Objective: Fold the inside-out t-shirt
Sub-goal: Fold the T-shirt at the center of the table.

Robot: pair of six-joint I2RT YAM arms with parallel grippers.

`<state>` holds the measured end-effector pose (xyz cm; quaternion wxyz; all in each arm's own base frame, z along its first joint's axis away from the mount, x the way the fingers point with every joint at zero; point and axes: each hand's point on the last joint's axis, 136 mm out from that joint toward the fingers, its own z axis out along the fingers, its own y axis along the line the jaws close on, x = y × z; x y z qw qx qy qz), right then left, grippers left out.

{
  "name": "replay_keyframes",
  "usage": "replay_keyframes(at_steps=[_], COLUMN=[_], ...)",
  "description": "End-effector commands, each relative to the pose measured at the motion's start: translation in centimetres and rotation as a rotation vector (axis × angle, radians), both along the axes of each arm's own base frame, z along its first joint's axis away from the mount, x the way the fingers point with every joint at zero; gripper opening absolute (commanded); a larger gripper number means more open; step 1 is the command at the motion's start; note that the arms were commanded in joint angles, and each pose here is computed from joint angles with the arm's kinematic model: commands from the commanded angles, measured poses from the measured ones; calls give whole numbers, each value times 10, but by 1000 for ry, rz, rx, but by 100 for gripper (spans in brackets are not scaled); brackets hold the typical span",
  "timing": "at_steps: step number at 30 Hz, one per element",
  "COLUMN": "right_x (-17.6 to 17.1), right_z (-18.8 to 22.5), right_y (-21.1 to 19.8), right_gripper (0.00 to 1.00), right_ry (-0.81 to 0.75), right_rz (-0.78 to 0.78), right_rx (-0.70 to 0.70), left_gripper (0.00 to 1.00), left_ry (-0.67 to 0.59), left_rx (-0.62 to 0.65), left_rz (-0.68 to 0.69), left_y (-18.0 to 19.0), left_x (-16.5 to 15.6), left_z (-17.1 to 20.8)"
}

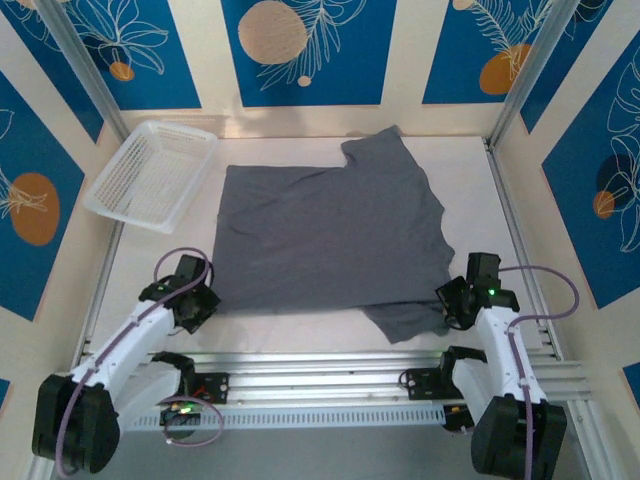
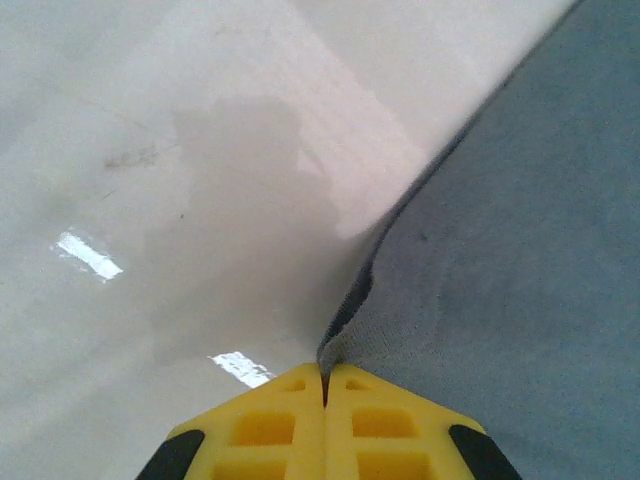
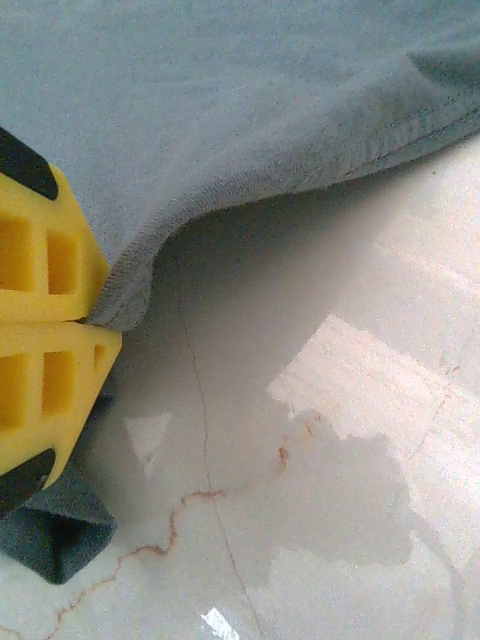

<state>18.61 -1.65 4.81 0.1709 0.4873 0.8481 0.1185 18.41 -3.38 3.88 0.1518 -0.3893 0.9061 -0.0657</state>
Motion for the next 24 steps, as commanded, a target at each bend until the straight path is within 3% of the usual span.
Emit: replay_keyframes(at_steps=[1,7,13,18,24], right_x=[-2,25,61,94,118], right_z=[-4,21,46,57,57], right_y=[5,6,-4,-9,-15], right_gripper=[0,0,0,0,0], right_ry=[14,-58,-123,-165,-172], right_rz=[9,45,47,44,33], right_rx=[32,41,12,15,9], left_gripper=[0,0,0,0,0], left_ry=[13,-76,-168,-178,-236], left_rx=[21,10,87,137,97], left_rz=[18,-30,-49,-41,-109], left_y=[5,-6,-3,3,-13], left_x=[1,41,90,122,158], left_z=[0,24,56,57,62])
